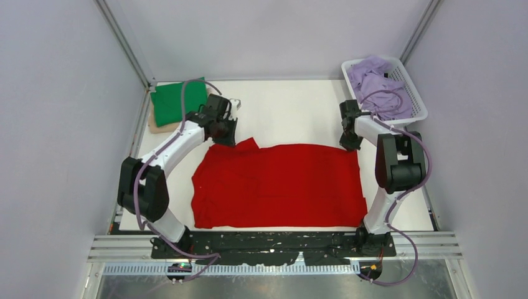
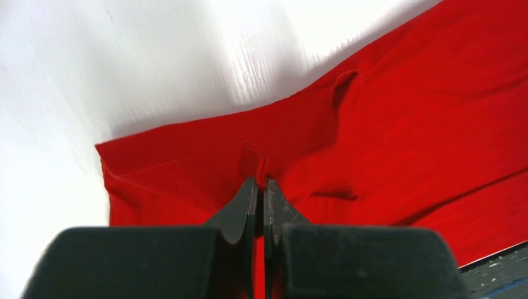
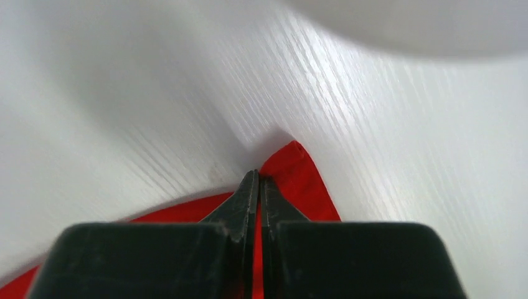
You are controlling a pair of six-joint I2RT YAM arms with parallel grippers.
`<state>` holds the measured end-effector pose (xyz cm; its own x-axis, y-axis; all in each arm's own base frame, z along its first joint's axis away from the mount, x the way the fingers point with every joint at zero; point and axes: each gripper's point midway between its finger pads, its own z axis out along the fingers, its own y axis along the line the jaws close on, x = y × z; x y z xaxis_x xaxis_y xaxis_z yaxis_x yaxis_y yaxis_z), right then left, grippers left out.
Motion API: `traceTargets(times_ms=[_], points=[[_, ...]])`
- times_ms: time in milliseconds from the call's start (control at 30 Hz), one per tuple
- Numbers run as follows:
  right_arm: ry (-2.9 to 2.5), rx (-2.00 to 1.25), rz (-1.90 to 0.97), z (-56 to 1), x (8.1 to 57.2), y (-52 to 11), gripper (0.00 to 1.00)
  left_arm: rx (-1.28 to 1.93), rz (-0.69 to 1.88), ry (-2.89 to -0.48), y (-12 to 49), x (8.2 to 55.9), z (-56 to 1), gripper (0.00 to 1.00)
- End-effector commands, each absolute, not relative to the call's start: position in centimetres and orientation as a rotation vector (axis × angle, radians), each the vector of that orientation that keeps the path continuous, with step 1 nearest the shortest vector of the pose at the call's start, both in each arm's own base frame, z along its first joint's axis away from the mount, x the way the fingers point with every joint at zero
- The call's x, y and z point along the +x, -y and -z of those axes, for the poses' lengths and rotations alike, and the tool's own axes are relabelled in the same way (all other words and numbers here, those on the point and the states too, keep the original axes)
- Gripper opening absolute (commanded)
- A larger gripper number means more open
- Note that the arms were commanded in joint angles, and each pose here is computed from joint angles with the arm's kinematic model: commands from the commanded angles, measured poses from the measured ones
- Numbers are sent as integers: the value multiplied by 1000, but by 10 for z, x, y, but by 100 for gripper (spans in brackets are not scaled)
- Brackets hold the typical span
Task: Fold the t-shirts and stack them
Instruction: Fold the other side of the tshirt into a rectangle
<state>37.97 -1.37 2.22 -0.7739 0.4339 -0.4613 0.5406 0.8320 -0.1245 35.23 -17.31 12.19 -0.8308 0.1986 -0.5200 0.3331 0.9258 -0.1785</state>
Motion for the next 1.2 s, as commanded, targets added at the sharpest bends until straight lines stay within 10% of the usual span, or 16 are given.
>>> traceTargets(times_ms=[0, 967, 1167], points=[[-2516, 673, 326, -56, 372, 9, 5, 418, 283, -2445, 170, 342, -149, 0], [-2551, 470, 296, -90, 273, 3, 7, 221, 242, -2538, 129, 172, -122, 0], [-2600, 516, 334, -70, 250, 8, 27, 199, 403, -2689, 143, 125, -86, 25]])
